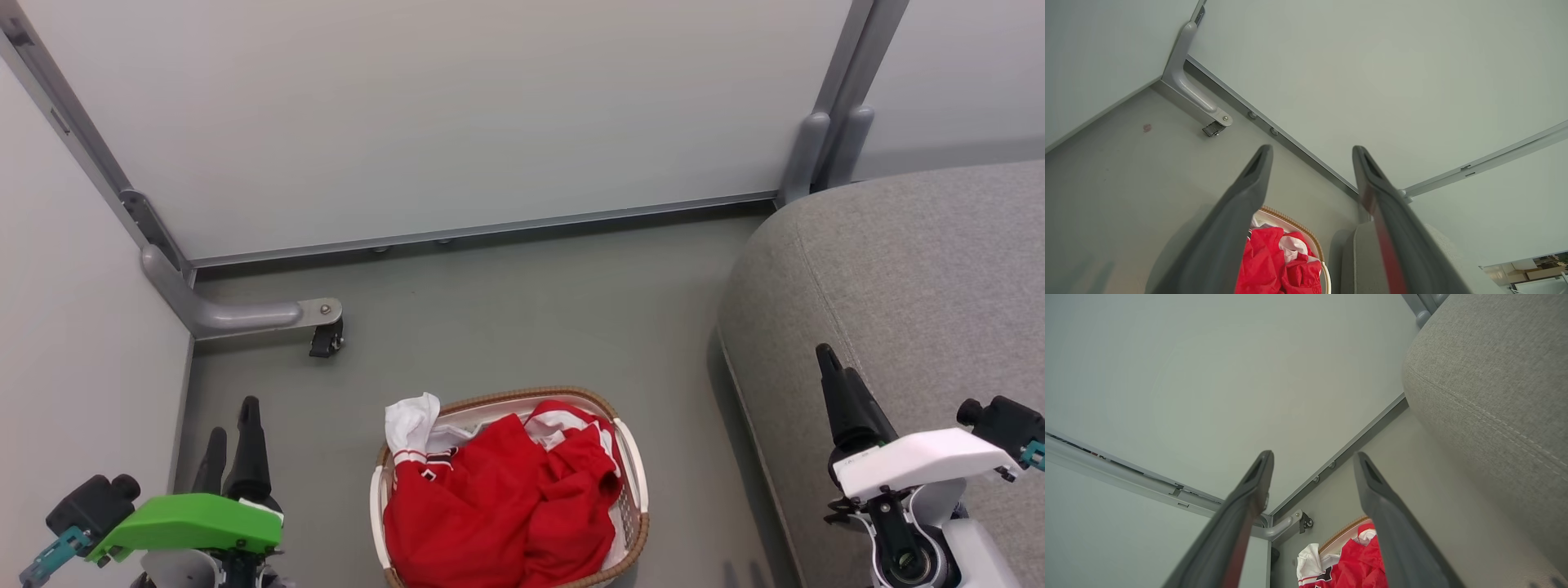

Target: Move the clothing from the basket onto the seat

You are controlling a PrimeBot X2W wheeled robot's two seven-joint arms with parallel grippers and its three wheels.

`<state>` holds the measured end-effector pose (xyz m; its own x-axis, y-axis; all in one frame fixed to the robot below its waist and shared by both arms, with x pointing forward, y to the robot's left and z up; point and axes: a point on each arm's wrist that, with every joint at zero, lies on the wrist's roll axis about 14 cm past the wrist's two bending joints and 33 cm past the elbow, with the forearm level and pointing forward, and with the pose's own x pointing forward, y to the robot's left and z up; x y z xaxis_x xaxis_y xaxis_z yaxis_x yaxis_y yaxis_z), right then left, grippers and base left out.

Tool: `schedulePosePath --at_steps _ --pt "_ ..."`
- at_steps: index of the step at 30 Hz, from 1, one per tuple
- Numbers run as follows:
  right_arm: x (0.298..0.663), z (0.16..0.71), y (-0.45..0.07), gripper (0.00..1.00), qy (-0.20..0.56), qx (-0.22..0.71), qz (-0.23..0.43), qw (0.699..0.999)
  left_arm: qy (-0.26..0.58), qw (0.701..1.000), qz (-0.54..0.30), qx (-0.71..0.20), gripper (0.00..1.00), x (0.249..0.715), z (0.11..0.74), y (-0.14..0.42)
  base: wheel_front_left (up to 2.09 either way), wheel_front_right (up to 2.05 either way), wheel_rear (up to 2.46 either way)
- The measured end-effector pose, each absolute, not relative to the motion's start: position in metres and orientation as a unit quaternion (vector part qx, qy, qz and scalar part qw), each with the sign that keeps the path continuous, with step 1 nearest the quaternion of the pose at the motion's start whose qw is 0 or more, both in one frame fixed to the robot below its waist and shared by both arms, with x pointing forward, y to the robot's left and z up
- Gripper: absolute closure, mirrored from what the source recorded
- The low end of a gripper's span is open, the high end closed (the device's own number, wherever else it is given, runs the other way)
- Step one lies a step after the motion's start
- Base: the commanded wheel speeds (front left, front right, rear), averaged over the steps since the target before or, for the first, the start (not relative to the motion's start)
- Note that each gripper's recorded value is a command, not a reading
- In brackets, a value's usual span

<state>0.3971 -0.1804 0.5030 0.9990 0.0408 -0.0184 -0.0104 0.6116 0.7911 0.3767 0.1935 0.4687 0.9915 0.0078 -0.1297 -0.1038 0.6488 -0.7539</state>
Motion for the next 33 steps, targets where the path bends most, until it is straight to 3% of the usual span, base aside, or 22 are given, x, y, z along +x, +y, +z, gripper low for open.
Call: schedulePosePath --at_steps 23,33 --pt "0.4 0.507 -0.171 0.0 0.004 0.282 0.039 0.959 0.06 0.968 0.013 -0.244 0.0 0.375 0.466 0.19 0.0 0.0 0.0" --pt "0.403 0.52 -0.17 0.0 -0.021 0.225 0.05 0.973 0.039 0.981 0.002 -0.189 0.0 0.377 0.478 0.189 0.0 0.0 0.0"
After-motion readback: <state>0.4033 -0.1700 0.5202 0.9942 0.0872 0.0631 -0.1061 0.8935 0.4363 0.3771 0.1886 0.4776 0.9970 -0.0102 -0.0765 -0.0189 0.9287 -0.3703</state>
